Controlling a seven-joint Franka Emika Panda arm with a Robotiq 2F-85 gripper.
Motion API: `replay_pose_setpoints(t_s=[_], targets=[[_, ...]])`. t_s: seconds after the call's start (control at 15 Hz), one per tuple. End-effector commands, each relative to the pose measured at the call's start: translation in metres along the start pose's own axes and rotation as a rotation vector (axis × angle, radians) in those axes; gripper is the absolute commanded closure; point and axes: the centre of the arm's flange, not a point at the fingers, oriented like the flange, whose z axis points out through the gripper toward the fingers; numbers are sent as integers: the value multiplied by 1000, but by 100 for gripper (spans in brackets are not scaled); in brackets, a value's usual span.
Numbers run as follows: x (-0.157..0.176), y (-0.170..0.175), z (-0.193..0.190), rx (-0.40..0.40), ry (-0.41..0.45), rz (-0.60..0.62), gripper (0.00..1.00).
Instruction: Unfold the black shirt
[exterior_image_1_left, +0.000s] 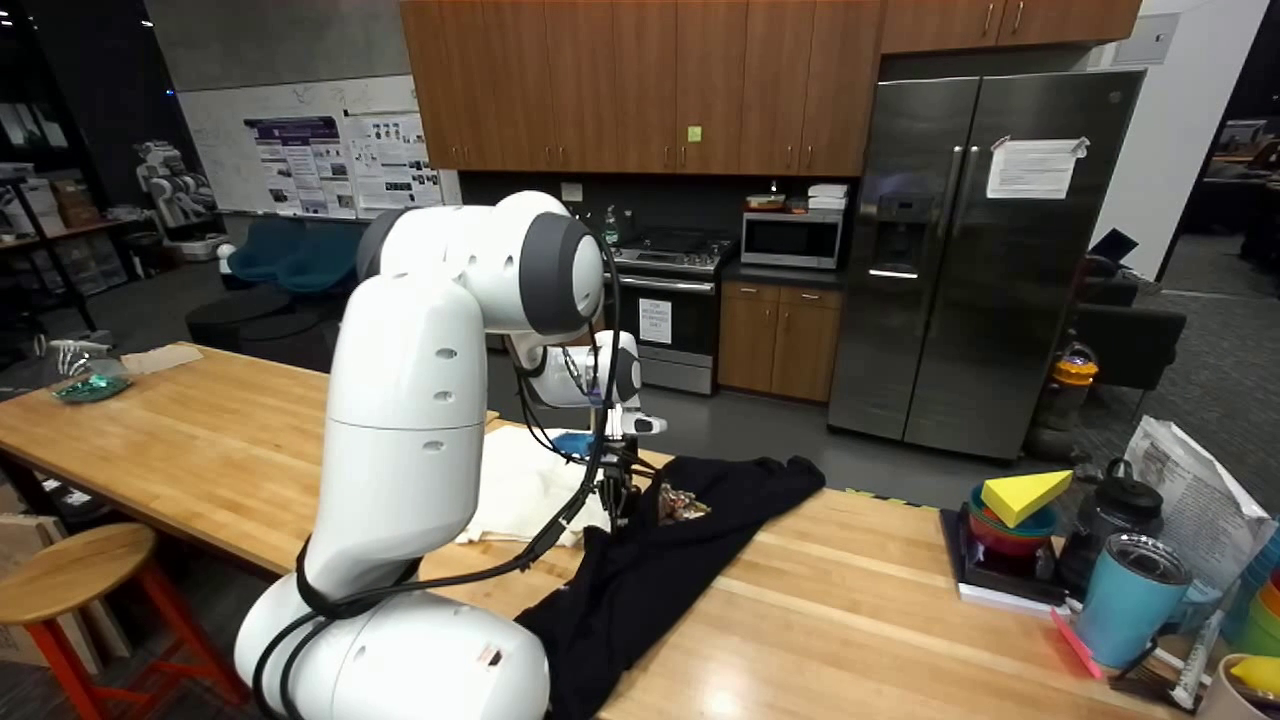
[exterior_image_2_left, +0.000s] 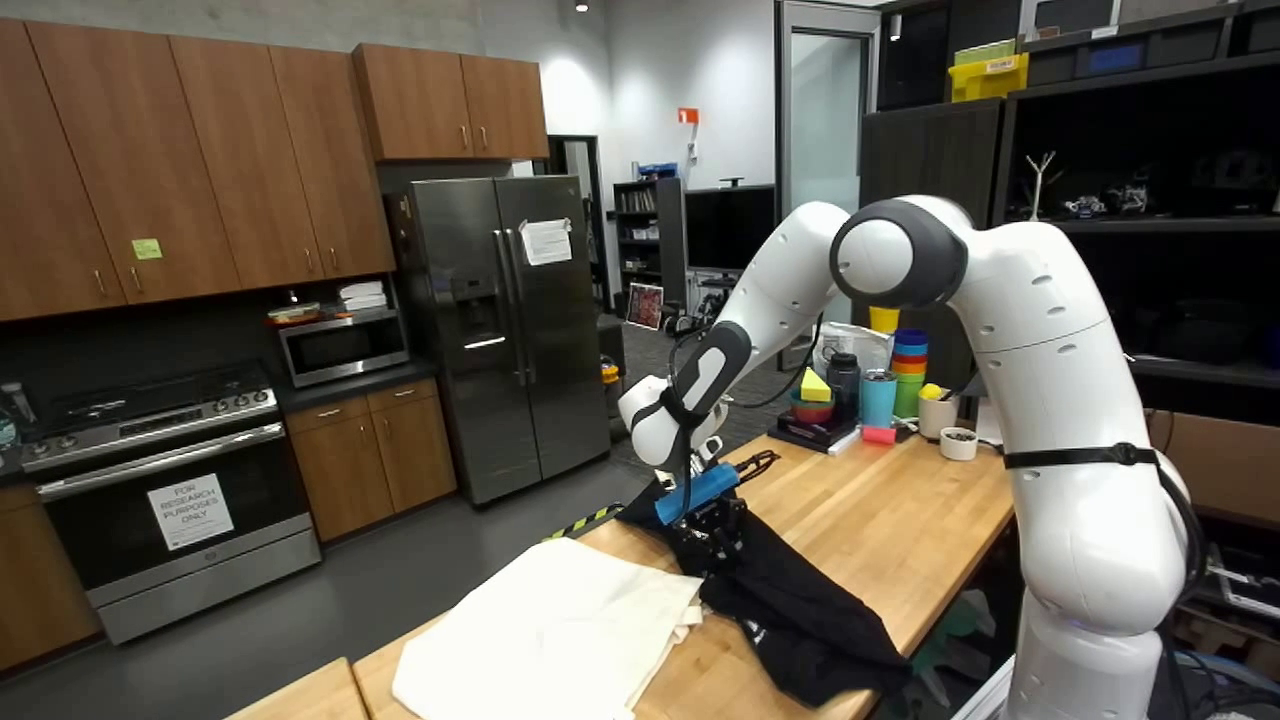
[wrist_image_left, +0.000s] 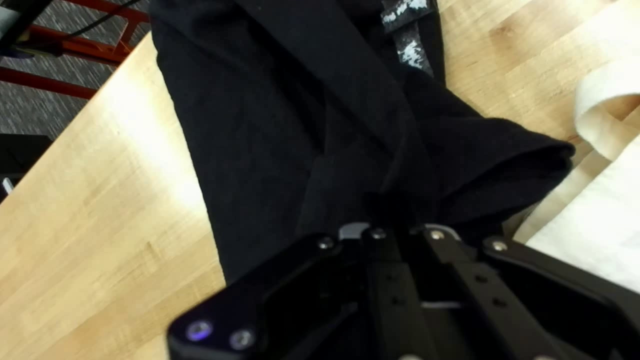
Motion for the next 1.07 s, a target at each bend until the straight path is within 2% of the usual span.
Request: replay_pose_setpoints(t_s=[0.0, 0.53, 0.73, 1.0], targets=[[4, 4, -10, 17, 9, -19, 100], [15, 14, -24, 57, 42, -29, 99], [29, 33, -32, 130, 79, -30, 99], [58, 63, -48, 183, 114, -28, 99]])
